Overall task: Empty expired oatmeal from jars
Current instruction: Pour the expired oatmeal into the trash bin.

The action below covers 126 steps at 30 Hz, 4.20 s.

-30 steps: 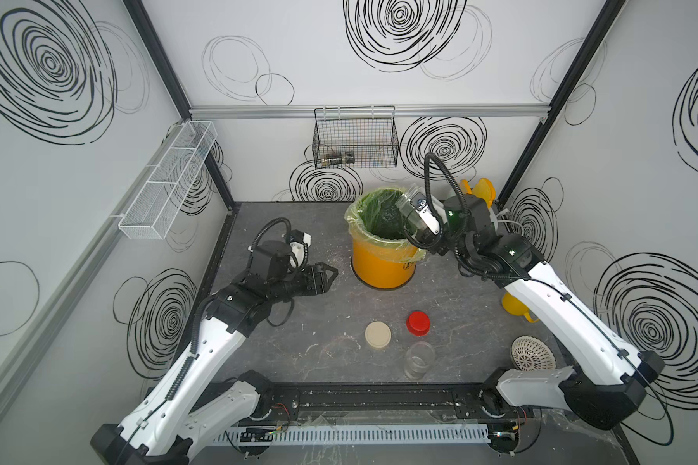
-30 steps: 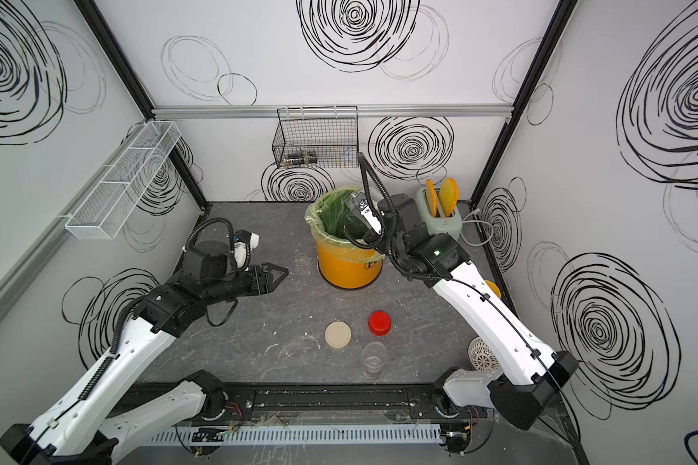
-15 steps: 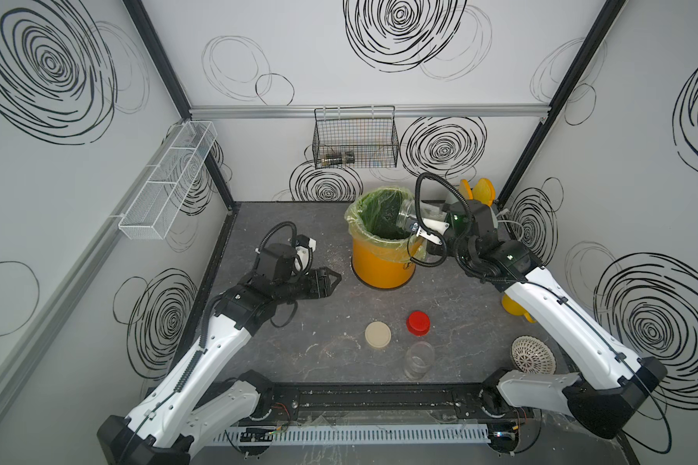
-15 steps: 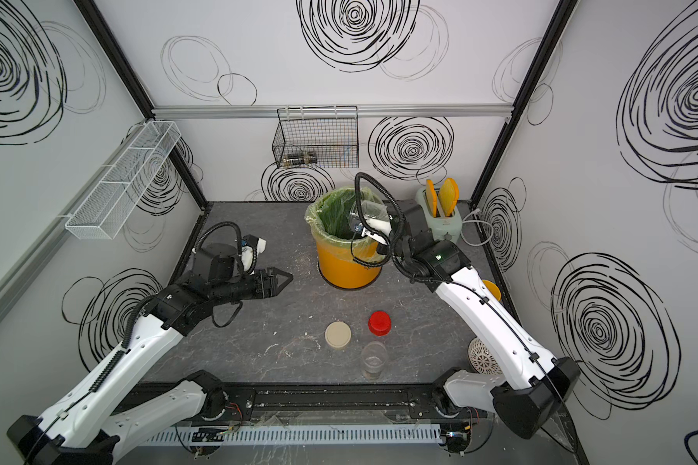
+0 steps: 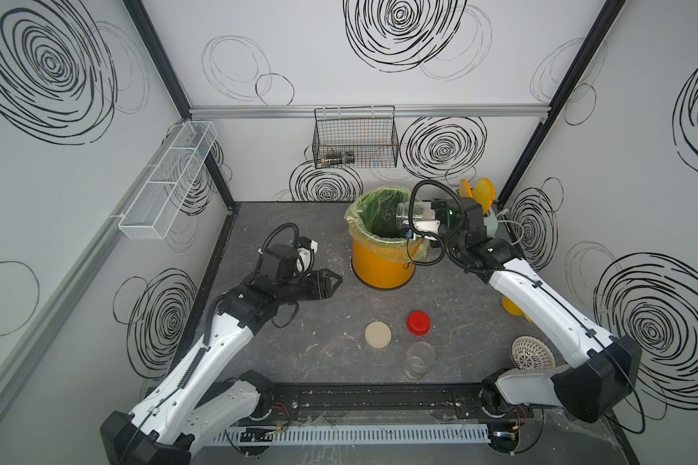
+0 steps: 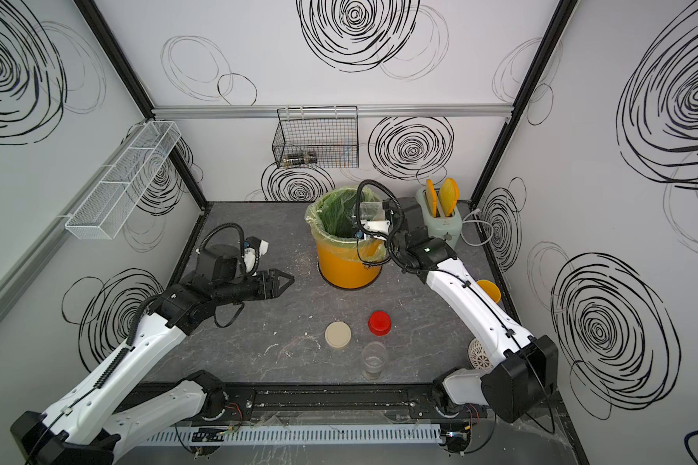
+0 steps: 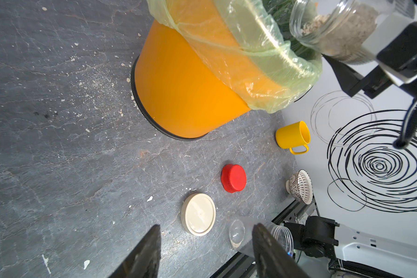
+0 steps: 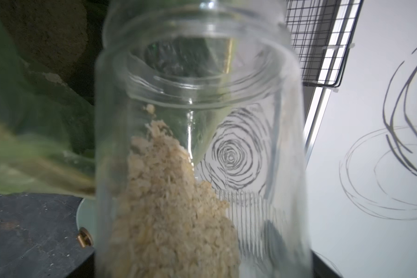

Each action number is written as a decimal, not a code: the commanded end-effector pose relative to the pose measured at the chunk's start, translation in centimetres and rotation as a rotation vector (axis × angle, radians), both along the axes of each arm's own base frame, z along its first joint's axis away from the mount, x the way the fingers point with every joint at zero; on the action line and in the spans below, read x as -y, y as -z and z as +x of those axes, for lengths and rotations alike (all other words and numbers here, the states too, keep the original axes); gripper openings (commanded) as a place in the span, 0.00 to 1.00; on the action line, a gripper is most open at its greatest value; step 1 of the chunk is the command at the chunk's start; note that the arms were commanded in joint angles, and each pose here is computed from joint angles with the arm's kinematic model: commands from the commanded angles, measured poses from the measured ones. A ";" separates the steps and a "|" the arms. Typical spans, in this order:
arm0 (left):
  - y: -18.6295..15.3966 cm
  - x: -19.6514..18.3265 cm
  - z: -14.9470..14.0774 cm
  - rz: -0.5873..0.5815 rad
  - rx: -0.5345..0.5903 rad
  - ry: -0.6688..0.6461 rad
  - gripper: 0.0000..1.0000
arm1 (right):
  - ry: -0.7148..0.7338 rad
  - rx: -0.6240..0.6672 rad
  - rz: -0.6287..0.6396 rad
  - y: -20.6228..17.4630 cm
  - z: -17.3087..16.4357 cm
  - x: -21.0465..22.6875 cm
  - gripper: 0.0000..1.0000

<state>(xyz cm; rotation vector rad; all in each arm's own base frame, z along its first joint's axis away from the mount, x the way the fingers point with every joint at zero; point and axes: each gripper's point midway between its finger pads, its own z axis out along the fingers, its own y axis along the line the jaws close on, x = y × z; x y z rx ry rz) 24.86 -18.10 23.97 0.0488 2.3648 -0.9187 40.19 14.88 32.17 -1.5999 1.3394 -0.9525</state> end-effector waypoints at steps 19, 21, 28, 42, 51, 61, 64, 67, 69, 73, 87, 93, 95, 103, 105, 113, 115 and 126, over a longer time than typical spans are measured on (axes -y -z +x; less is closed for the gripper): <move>1.5 0.3 1.6 0.013 -0.020 0.013 0.63 | -0.231 0.378 -0.281 -9.0 2.2 -0.5 0.47; 1.9 0.5 1.6 0.012 -0.030 0.020 0.63 | -0.256 0.394 -0.332 -8.8 2.3 -0.9 0.44; 3.0 0.6 1.6 0.029 -0.061 0.034 0.63 | -0.303 0.446 -0.510 -7.8 3.1 -1.8 0.49; 5.1 0.9 2.3 0.043 -0.114 0.040 0.63 | -0.418 0.623 -0.773 -8.5 2.6 -3.8 0.34; 5.7 0.9 2.2 0.031 -0.114 0.057 0.63 | -0.484 0.593 -0.891 -9.2 2.3 -4.8 0.34; 6.2 1.3 2.9 0.017 -0.127 0.062 0.63 | -0.453 0.508 -0.931 -8.3 1.9 -4.0 0.33; 6.6 1.4 3.0 0.020 -0.140 0.064 0.62 | -0.423 0.481 -0.942 -7.8 2.3 -3.0 0.32; 6.7 1.4 3.1 0.030 -0.147 0.063 0.62 | -0.425 0.485 -0.939 -7.7 2.4 -2.9 0.30; 6.8 1.4 3.3 0.036 -0.151 0.062 0.62 | -0.437 0.504 -0.932 -8.0 2.3 -3.2 0.30; 7.0 1.4 3.5 0.038 -0.158 0.060 0.62 | -0.475 0.480 -0.938 -7.0 2.2 -4.3 0.29; 7.0 0.9 4.0 0.044 -0.162 0.049 0.63 | -0.498 0.477 -0.925 -4.9 3.0 -5.2 0.26; 6.3 0.8 4.2 0.039 -0.144 0.050 0.63 | -0.529 0.460 -0.826 -4.8 3.3 -5.5 0.25; 6.2 1.1 4.3 0.029 -0.147 0.055 0.63 | -0.525 0.477 -0.821 -5.7 3.4 -5.5 0.25; 5.6 1.2 4.3 0.013 -0.136 0.055 0.64 | -0.480 0.527 -0.860 -8.8 3.7 -4.8 0.24; 5.6 1.2 4.2 0.012 -0.135 0.055 0.63 | -0.475 0.527 -0.863 -8.6 3.7 -4.7 0.25; 5.5 1.0 3.8 0.010 -0.126 0.059 0.64 | -0.496 0.456 -0.641 -6.6 4.7 -6.3 0.24; 5.6 0.9 3.7 0.016 -0.129 0.060 0.64 | -0.502 0.450 -0.578 -6.6 4.7 -6.7 0.24; 5.0 1.2 4.0 -0.009 -0.125 0.062 0.64 | -0.482 0.389 -0.292 -7.6 4.1 -5.7 0.23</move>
